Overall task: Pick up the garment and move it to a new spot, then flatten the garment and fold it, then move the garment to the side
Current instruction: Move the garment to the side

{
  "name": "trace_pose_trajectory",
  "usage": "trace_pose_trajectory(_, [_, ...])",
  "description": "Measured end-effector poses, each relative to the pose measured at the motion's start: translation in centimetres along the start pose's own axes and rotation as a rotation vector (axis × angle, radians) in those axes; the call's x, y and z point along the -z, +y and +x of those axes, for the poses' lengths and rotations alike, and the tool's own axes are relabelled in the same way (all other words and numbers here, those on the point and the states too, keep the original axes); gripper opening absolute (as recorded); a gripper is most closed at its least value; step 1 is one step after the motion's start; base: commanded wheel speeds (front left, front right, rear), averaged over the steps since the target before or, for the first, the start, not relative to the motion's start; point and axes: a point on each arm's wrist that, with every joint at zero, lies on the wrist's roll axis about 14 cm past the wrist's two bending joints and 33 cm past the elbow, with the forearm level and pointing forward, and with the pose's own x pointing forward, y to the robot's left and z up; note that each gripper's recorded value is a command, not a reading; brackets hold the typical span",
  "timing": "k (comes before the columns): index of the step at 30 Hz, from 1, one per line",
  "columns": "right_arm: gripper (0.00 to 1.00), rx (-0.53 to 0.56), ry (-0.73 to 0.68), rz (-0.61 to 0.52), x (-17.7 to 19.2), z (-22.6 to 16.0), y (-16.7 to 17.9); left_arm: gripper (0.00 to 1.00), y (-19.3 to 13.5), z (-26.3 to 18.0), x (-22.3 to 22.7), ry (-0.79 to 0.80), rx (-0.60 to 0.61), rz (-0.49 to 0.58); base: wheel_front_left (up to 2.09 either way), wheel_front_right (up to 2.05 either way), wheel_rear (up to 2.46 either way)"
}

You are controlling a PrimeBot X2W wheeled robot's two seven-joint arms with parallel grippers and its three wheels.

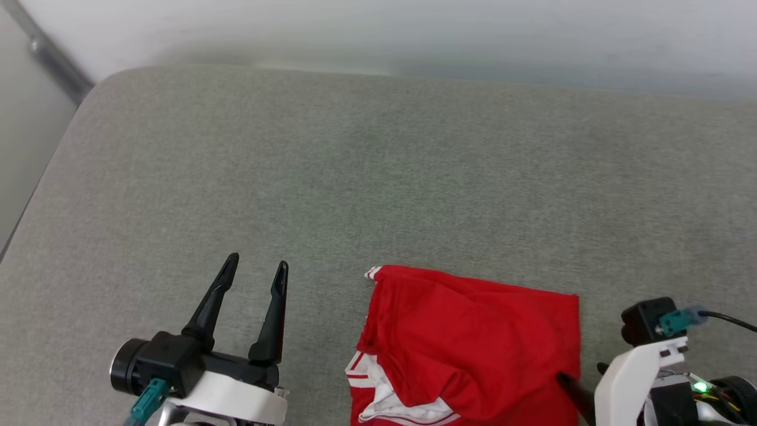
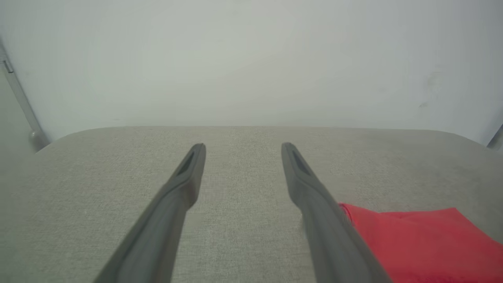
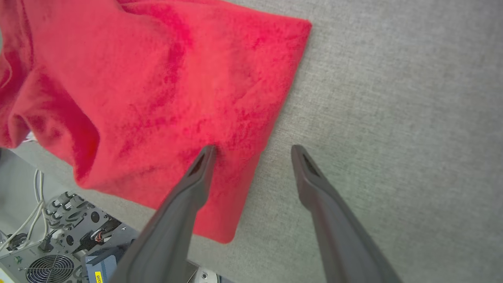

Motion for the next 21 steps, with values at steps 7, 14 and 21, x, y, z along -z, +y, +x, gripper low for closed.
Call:
trace_pose_trajectory(7, [1.00, -0.047, 0.127, -0.025, 1.8, 3.0, 1.4, 1.00, 1.1, -0.5, 0.6, 0.023, -0.046, 0.000, 0.00, 0.00, 0.00])
trace_pose_trajectory(14, [1.00, -0.080, 0.201, -0.070, 3.2, 5.3, 2.5, 1.00, 2.0, -0.9, 1.0, 0.040, -0.081, 0.007, 0.00, 0.00, 0.00])
trace_pose_trajectory(21, [0.00, -0.091, 0.195, -0.135, 3.1, 6.1, 2.9, 1.00, 1.9, -1.0, 1.2, 0.047, -0.084, 0.003, 0.00, 0.00, 0.00])
